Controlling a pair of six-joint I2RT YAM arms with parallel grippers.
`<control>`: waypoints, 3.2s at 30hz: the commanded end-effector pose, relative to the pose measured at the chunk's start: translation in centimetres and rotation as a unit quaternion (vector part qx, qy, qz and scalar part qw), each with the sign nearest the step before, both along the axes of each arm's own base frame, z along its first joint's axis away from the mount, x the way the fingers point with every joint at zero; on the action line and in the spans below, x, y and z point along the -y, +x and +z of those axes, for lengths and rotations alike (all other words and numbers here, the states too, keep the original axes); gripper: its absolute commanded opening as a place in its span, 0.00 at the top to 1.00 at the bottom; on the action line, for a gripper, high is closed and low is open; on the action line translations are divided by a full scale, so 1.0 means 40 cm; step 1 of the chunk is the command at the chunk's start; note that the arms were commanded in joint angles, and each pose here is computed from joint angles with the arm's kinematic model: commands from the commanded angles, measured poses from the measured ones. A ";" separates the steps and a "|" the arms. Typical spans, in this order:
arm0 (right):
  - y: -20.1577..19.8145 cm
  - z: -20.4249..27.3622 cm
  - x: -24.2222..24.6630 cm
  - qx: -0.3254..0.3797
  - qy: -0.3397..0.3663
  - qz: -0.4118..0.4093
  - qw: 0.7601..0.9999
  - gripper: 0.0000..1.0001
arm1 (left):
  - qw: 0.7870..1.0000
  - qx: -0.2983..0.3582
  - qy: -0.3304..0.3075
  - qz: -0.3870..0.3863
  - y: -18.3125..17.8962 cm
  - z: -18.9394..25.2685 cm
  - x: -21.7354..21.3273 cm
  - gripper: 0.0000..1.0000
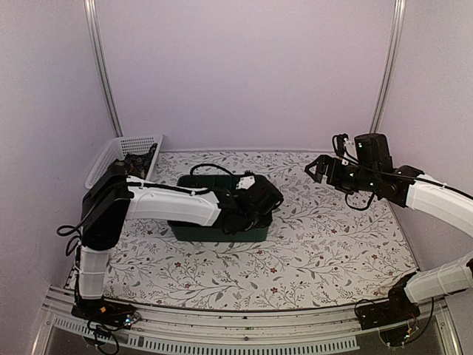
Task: Roll the ties
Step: Place the tie in the storage box, then adjust the tie in the storage box.
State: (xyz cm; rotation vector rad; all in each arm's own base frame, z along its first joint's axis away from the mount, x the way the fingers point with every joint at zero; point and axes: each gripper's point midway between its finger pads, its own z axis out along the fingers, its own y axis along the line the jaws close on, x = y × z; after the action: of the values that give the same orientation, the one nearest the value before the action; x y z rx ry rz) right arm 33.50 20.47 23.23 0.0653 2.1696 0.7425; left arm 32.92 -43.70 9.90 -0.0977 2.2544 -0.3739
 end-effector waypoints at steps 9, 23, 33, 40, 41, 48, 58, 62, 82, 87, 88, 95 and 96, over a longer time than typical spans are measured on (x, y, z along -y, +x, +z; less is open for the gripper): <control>-0.010 0.091 0.004 0.042 0.017 0.008 0.999 0.00 | 0.981 -0.023 0.183 -0.066 -0.059 -0.094 0.064 1.00; -0.003 0.065 -0.005 0.033 0.010 0.013 0.999 0.00 | 0.986 0.004 0.141 -0.093 -0.050 -0.014 0.116 0.52; 0.005 0.051 -0.010 0.028 0.008 0.015 0.999 0.00 | 0.988 0.022 0.115 -0.098 -0.045 0.049 0.128 0.33; 0.014 0.034 -0.023 0.019 0.008 0.022 1.000 0.00 | 0.990 0.053 0.078 -0.103 -0.038 0.141 0.140 0.22; 0.015 0.030 -0.025 0.017 0.008 0.023 1.000 0.00 | 0.990 0.057 0.072 -0.104 -0.039 0.156 0.142 0.22; 0.011 -0.011 -0.067 -0.005 0.009 0.065 0.998 0.00 | 0.990 0.096 0.031 -0.100 -0.040 0.278 0.124 0.14; -0.091 -0.102 -0.287 -0.064 0.004 0.230 0.971 0.01 | 0.994 0.105 0.012 -0.025 -0.066 0.343 -0.178 0.01; -0.118 -0.139 -0.342 -0.092 0.026 0.270 0.958 0.02 | 0.995 0.095 0.011 0.003 -0.064 0.327 -0.306 0.00; -0.122 -0.380 -0.376 -0.195 -0.073 0.271 0.940 0.02 | 0.998 0.012 -0.013 0.068 -0.011 0.161 -0.662 0.00; -0.116 -0.356 -0.377 -0.181 -0.085 0.271 0.941 0.02 | 0.998 -0.004 -0.040 0.049 0.015 0.123 -0.664 0.00; -0.103 -0.323 -0.383 -0.164 -0.083 0.270 0.945 0.02 | 0.998 -0.006 -0.051 0.037 0.021 0.118 -0.653 0.00; -0.046 -0.048 -0.380 -0.041 -0.049 0.259 0.964 0.00 | 0.994 -0.047 -0.100 -0.014 0.041 0.037 -0.601 0.02; -0.039 -0.015 -0.365 -0.029 -0.043 0.252 0.966 0.00 | 0.993 -0.050 -0.108 -0.017 0.044 0.032 -0.596 0.03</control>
State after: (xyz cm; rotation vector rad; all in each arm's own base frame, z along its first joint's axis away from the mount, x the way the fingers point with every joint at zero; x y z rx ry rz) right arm 31.08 36.64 14.75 -0.5505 2.4795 0.9290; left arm 34.22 -18.03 11.74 -0.2442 2.3095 -0.4796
